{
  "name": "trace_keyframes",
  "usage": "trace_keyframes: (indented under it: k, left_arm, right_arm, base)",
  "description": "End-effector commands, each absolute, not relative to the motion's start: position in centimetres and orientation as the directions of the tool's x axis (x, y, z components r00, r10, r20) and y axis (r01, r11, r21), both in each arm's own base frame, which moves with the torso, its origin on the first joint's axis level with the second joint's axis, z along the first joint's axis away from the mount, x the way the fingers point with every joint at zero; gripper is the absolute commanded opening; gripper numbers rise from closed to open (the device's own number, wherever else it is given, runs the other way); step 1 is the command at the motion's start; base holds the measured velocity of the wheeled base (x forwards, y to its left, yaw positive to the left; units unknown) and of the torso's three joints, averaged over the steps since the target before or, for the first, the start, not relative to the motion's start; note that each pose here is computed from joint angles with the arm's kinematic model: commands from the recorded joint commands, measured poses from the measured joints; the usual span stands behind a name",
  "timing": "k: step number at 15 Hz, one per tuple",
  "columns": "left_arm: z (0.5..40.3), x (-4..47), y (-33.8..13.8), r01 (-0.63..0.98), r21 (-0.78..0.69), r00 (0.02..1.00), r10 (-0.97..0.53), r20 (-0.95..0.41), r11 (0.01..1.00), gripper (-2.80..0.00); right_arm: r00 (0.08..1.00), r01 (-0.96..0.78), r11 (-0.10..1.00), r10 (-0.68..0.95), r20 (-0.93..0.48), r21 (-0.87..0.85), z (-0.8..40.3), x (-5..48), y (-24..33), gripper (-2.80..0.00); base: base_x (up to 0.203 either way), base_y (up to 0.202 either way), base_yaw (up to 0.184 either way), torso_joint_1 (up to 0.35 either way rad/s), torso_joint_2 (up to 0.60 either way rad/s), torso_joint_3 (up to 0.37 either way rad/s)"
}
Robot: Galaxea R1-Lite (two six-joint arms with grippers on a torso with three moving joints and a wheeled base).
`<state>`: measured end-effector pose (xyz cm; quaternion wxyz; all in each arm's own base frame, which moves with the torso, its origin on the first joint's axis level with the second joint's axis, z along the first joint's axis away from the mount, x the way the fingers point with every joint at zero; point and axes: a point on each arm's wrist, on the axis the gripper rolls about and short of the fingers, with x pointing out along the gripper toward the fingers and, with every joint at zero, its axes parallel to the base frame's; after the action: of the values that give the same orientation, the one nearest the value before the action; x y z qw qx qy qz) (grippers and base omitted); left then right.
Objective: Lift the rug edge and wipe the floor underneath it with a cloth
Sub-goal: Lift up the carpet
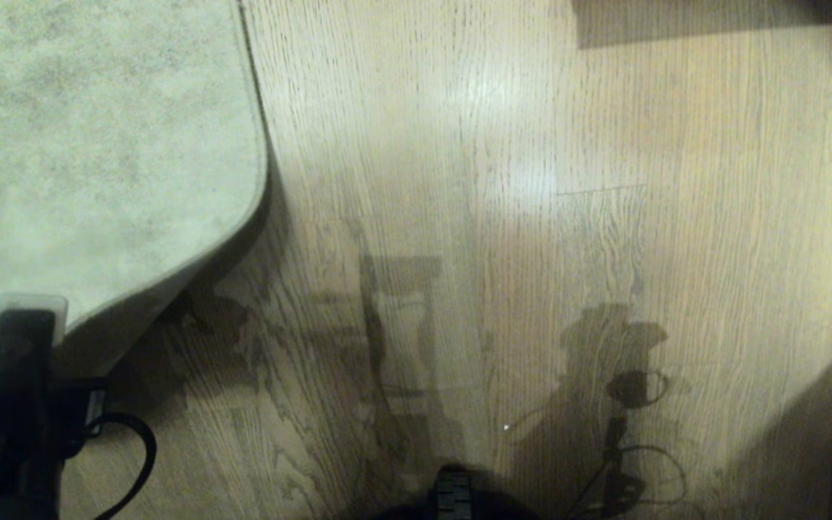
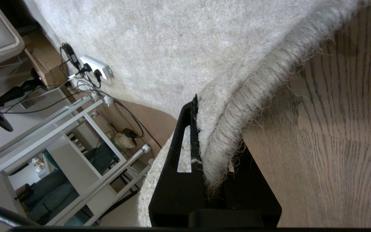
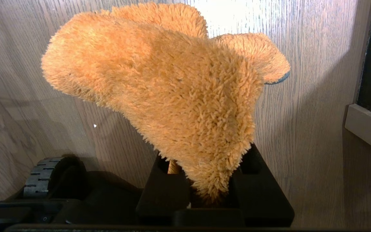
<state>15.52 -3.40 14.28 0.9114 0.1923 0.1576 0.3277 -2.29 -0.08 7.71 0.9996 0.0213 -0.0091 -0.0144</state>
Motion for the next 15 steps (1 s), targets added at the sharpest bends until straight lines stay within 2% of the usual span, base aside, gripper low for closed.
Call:
trace_keyframes:
  k: [1,15]
  left_arm:
    - [14.33,15.37,-3.34,-0.544,0.451,0.732,0.663,-0.156,0.708,-2.8]
    - [13.8,15.17,-3.28,-0.535,0.464,0.73,0.663,-0.168,0.706,-2.8]
  right_arm:
    - [0.999,0.028,0.999,-0.029,0.017,0.043,7.72,-2.28,-0.08,-2.8]
    - [0.999,0.028,0.999,-0.029,0.017,0.043,7.72,-2.28,-0.08,-2.8]
  base:
    - [0.0,0.0,0.0,0.0,0.0,0.0]
    - [0.0,0.0,0.0,0.0,0.0,0.0]
